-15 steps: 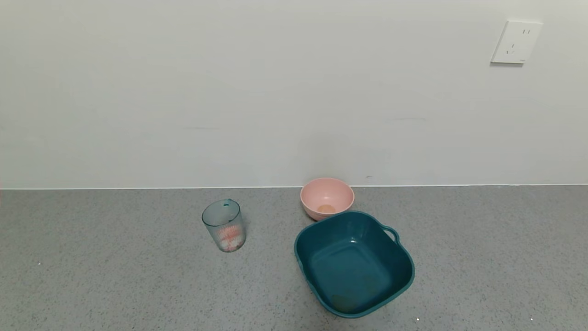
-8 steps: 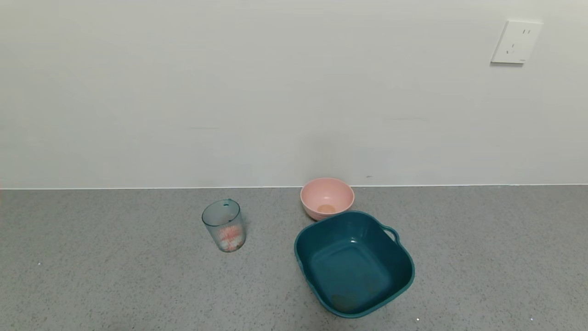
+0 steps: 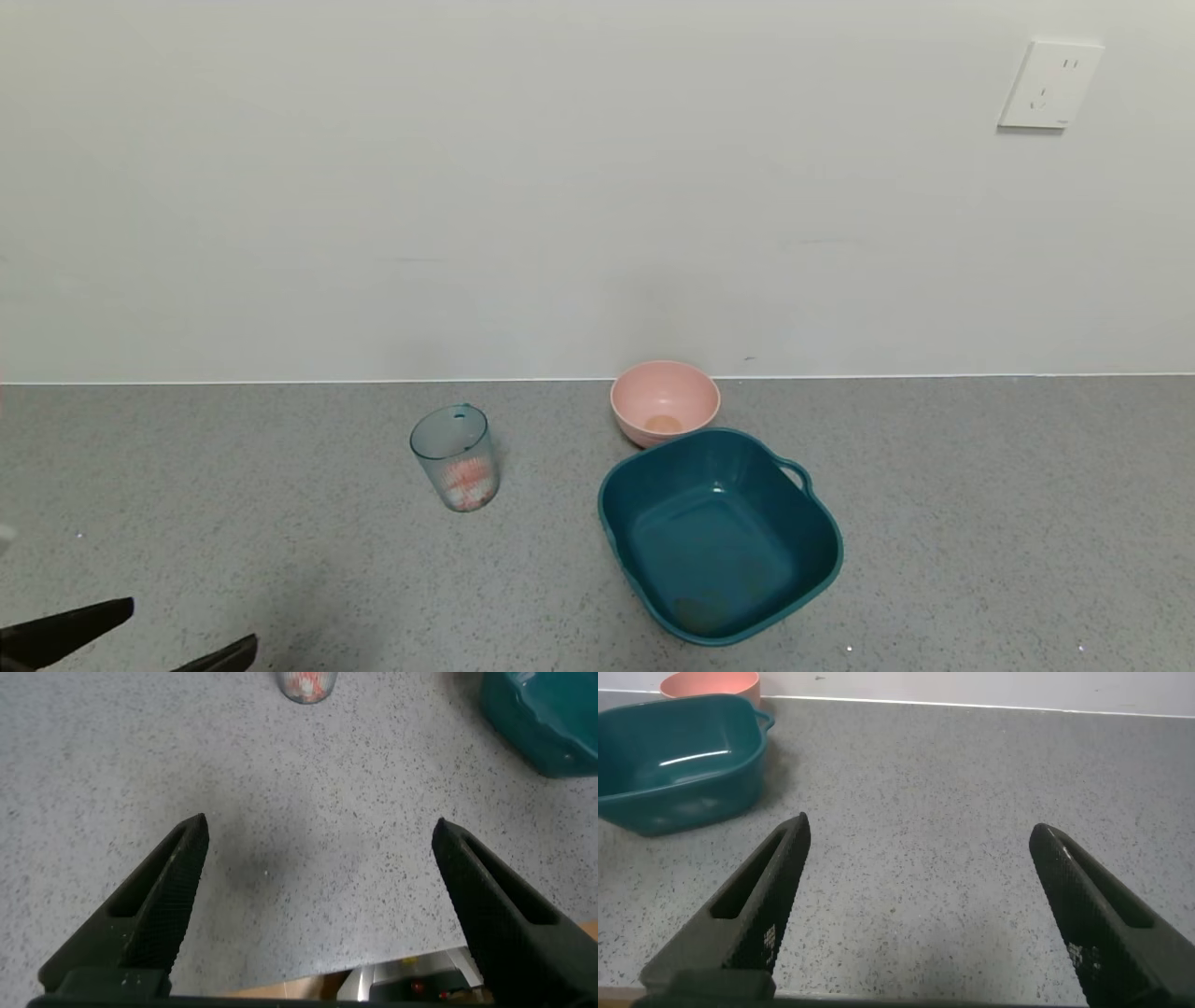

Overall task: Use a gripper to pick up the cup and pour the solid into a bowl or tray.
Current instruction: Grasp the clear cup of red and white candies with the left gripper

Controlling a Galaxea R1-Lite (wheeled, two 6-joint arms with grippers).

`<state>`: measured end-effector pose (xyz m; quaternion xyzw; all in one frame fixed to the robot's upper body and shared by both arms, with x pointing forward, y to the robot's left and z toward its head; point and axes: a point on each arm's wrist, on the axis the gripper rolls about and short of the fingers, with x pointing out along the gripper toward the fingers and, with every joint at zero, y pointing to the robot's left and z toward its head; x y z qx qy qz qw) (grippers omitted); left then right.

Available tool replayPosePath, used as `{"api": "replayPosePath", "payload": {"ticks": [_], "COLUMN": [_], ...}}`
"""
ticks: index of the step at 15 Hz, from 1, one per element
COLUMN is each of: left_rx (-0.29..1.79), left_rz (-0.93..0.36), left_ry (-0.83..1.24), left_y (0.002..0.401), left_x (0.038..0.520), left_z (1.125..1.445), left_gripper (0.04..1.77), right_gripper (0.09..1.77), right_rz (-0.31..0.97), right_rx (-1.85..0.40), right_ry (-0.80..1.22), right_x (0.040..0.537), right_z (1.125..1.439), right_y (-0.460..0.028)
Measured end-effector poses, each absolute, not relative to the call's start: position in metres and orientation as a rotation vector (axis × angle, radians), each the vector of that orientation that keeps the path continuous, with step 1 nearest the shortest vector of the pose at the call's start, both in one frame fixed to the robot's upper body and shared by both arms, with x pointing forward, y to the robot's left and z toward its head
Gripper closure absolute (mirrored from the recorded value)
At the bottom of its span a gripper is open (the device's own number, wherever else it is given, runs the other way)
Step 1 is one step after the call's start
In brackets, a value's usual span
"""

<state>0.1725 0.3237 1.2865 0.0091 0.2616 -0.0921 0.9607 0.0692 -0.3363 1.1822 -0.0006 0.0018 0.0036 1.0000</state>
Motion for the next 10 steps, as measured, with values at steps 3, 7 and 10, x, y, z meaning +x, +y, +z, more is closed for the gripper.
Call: {"api": "replayPosePath", "payload": {"ticks": [3, 7, 10], "left_rx": [0.029, 0.039, 0.046], "left_rz": [-0.222, -0.257, -0.264], "left_ry": [0.597, 0.636, 0.647], "left_y": [0.316, 0.304, 0.297], "left_x": [0.204, 0.245, 0.276], "left_z": [1.278, 1.265, 1.254], "left_gripper": [0.09, 0.09, 0.09], "right_gripper": [0.15, 0.15, 0.15], "right_rz": [0.007, 0.007, 0.007], "right_rx": [-0.001, -0.001, -0.001], "right_ry": [0.004, 0.004, 0.003], "right_x": [0.069, 0.069, 0.069], "right_z": [1.182, 1.182, 1.182], "right_y": [-0.336, -0.336, -0.336]}}
